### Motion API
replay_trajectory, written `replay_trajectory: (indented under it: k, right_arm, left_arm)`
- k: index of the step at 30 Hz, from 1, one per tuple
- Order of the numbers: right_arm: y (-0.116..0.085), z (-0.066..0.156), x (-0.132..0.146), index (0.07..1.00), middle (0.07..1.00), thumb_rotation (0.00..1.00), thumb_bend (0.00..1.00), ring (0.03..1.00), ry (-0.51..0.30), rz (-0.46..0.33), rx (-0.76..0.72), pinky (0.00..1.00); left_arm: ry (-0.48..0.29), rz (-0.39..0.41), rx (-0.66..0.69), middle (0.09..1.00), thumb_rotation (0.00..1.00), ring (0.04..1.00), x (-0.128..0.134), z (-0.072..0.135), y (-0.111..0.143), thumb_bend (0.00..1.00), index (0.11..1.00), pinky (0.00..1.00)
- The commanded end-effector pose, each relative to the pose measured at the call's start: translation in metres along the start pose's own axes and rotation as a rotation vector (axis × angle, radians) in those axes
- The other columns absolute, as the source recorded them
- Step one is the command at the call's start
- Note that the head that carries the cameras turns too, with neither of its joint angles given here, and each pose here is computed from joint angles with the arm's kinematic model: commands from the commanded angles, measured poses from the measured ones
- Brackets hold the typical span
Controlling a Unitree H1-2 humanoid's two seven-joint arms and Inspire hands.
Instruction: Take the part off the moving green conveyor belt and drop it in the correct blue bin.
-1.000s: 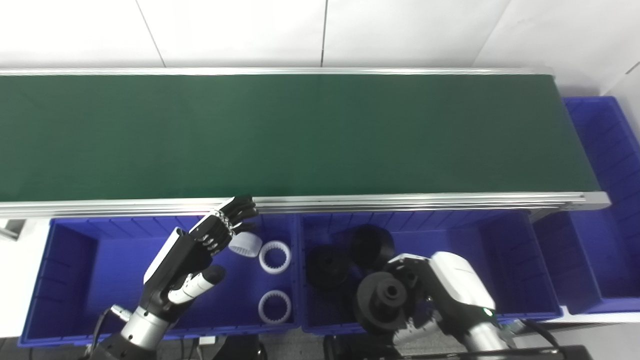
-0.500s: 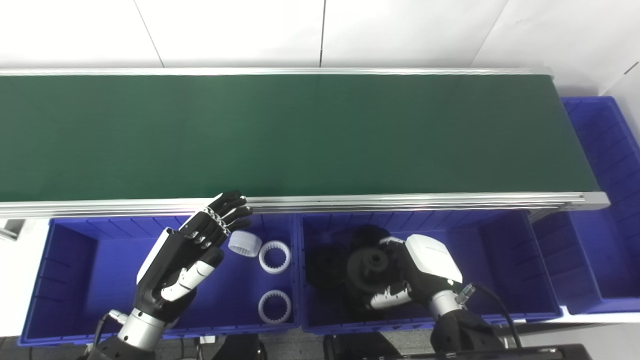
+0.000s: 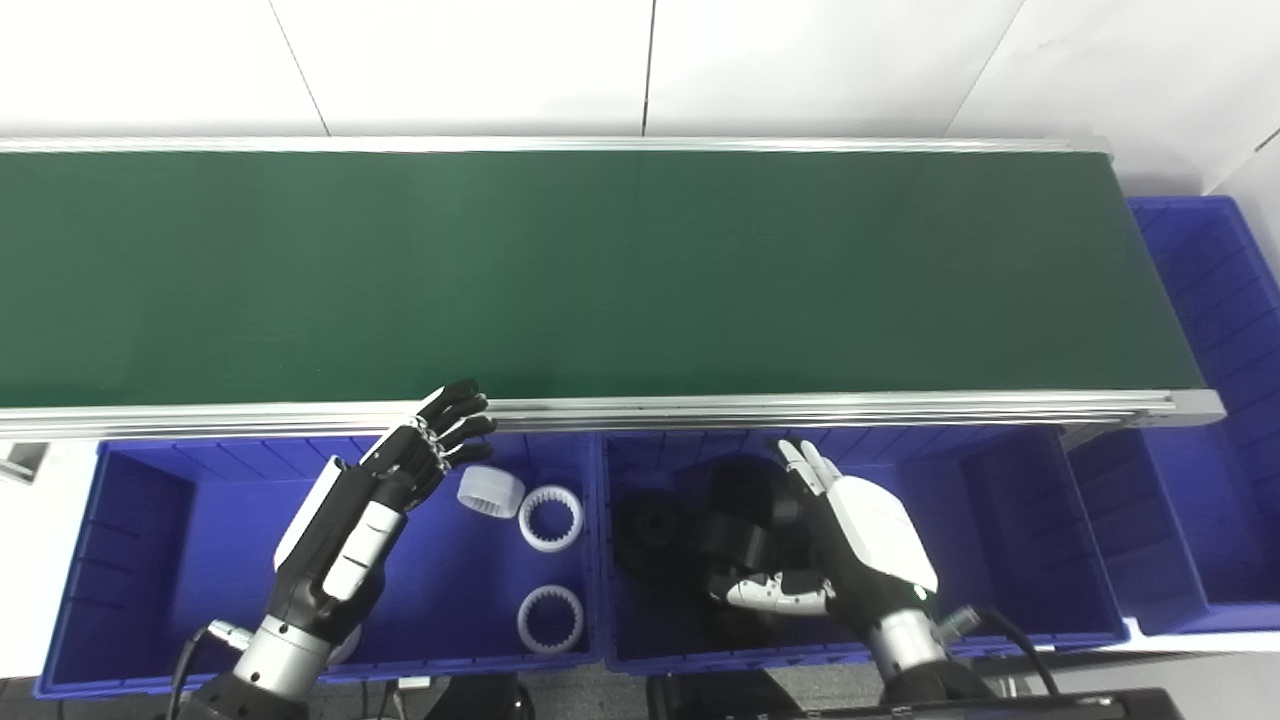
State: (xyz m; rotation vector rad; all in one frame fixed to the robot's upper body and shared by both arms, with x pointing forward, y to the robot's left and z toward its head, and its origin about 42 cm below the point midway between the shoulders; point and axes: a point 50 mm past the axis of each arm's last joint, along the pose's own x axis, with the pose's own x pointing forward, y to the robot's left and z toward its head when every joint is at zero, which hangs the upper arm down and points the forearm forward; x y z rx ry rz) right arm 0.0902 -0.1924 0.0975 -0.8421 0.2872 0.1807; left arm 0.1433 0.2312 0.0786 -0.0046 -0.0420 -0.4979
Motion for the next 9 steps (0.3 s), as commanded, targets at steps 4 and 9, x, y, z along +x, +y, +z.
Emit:
replay_trajectory:
  k: [4, 9]
  right_arm:
    - [0.012, 0.032, -0.026, 0.982, 0.980, 0.38, 0.73, 0.923, -0.196, -0.027, 0.229, 0.77]
    - [0.034, 0.033, -0.024, 0.972, 0.964, 0.49, 0.78, 0.920, -0.302, -0.031, 0.358, 0.83]
  left_arm:
    - [-0.043, -0.039, 0.005, 0.937, 0.83, 0.905, 0.008, 0.001, 0.005, 0.54, 0.933, 0.83]
    - [-0.042, -0.046, 0.039, 0.941, 0.81, 0.917, 0.009, -0.007, 0.007, 0.52, 0.932, 0.85]
